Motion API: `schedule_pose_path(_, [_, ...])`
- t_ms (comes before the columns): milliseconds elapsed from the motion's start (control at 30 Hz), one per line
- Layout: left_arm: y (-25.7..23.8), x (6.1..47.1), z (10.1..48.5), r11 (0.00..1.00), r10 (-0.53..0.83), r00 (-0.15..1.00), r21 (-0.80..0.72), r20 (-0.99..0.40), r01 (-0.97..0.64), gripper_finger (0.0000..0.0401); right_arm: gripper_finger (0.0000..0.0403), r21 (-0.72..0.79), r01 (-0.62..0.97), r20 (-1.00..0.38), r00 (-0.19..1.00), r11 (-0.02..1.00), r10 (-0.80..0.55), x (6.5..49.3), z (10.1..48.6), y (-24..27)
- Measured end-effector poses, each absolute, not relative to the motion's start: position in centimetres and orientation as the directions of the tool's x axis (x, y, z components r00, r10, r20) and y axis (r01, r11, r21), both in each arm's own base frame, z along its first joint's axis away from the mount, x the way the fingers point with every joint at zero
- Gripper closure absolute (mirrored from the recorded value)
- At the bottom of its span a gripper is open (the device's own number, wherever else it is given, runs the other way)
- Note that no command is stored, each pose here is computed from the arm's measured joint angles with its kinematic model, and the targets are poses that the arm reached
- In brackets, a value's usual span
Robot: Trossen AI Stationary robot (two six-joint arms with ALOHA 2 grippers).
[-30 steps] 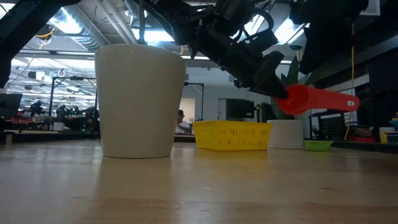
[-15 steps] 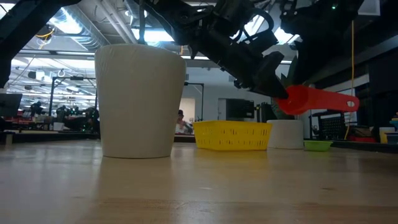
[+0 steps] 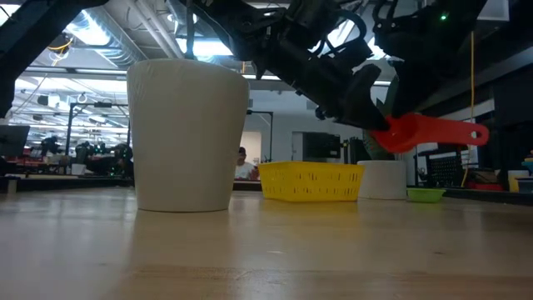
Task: Nest measuring cups in basket
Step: Stack the red measuring cup on top of the blue measuring cup
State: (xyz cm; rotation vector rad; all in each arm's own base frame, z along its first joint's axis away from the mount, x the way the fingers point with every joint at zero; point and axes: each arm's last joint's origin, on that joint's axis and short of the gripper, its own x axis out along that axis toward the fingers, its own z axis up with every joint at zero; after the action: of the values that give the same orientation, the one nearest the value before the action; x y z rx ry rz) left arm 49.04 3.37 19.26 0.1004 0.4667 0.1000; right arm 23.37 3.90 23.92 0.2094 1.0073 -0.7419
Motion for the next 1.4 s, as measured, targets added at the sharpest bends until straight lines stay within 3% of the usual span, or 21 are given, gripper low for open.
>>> schedule_pose_path(467, [2.2,49.3,19.4,0.991,0.099,0.905,0.122,-0.413,-0.053,0.0358,0.0294,-0.108,0.661,-0.879,0.286,0.743,-0.382,23.5,23.8,3.1])
schedule_pose_path(700, [2.2,49.3,19.5,0.991,0.097,0.909,0.122,-0.406,-0.052,0.0360,0.0326,-0.112,0.659,-0.881,0.280,0.744,-0.381,23.4,23.8,3.1])
schedule_pose_path(867, [2.2,49.3,19.7,0.991,0.102,0.913,0.123,-0.396,-0.058,0.0364,0.0372,-0.116,0.655,-0.883,0.277,0.746,-0.380,23.4,23.7,3.1])
schedule_pose_path(967, [2.2,49.3,19.8,0.990,0.106,0.913,0.125,-0.393,-0.061,0.0354,0.0393,-0.114,0.656,-0.883,0.277,0.746,-0.379,23.4,23.7,3.1])
schedule_pose_path(1400, [2.1,49.3,19.7,0.991,0.100,0.910,0.123,-0.403,-0.054,0.0288,0.0397,-0.116,0.688,-0.909,0.216,0.716,-0.355,22.8,23.5,3.1])
